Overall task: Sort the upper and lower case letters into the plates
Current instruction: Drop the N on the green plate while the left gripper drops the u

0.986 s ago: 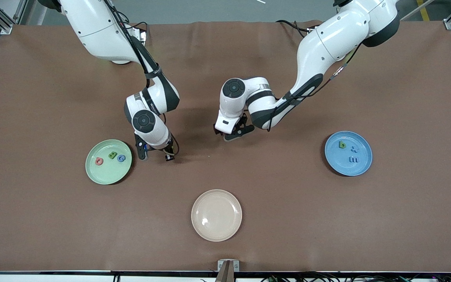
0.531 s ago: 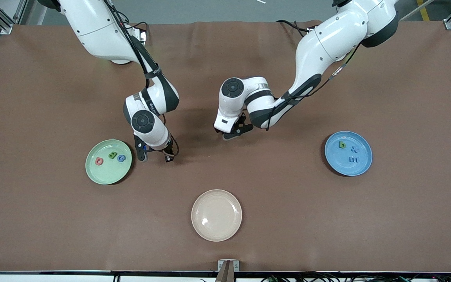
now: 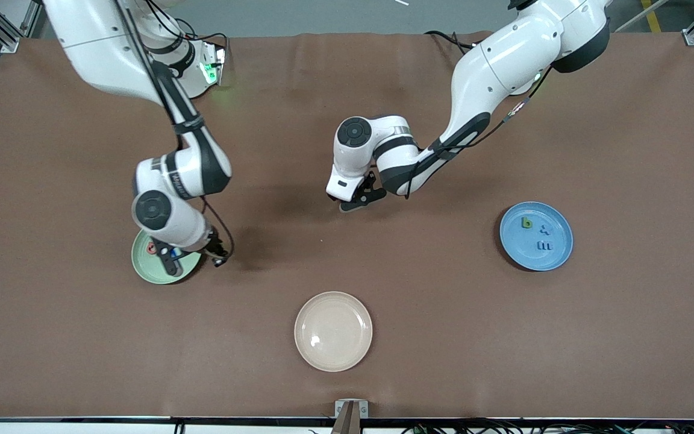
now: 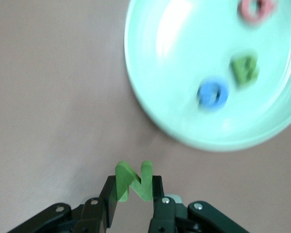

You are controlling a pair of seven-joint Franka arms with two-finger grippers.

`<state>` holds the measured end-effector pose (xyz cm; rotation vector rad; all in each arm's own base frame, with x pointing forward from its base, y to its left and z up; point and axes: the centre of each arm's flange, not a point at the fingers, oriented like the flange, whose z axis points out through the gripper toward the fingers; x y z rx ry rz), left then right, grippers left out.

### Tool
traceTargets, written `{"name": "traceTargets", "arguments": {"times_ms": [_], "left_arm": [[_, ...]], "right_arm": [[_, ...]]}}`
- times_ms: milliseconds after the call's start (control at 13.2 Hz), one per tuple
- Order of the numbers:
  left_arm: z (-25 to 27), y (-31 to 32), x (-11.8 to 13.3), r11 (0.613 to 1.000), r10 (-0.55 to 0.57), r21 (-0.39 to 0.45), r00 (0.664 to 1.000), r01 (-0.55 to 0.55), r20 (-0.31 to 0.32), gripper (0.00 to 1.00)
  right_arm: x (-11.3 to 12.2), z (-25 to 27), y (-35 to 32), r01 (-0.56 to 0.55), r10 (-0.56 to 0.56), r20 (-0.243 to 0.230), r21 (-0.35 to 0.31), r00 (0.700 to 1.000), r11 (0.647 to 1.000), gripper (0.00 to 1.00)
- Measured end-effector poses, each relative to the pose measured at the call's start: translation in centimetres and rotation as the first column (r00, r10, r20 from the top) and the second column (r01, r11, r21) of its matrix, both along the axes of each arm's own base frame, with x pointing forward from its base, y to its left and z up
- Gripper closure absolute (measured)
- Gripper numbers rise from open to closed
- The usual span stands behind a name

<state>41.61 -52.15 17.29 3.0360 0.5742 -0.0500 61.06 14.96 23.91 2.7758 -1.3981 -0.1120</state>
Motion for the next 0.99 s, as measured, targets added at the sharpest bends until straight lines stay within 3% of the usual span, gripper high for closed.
{"name": "traceTargets", "arguments": {"times_ms": [76, 228, 455, 758, 986], "left_arm": [[0.0, 0.0, 0.0, 1.0, 0.0, 0.0, 1.0, 0.0, 0.0, 0.54], [0.1, 0.0, 0.0, 1.0, 0.001, 0.0, 1.0, -0.001, 0.0, 0.66], [0.3, -0.1, 0.2, 1.0, 0.016, -0.002, 1.0, -0.016, 0.001, 0.74], [0.2, 0.2, 0.5, 0.998, 0.066, 0.006, 0.998, -0.066, -0.002, 0.74], [1.0, 2.7, 3.5, 0.992, 0.105, 0.068, 0.995, -0.104, -0.002, 0.74]], "right_arm": [[0.3, 0.1, -2.1, -0.066, 0.066, -0.006, 0.008, 0.998, 0.998, 0.67], [0.6, -0.4, -6.1, -0.185, 0.186, -0.016, 0.024, 0.982, 0.982, 0.67], [0.6, -1.0, -10.2, -0.304, 0.305, -0.022, 0.045, 0.952, 0.952, 0.67], [0.8, -1.4, -12.4, -0.361, 0.362, -0.005, 0.05, 0.932, 0.931, 0.67], [0.9, -2.7, -12.1, -0.37, 0.37, 0.003, 0.047, 0.929, 0.928, 0.67]]}}
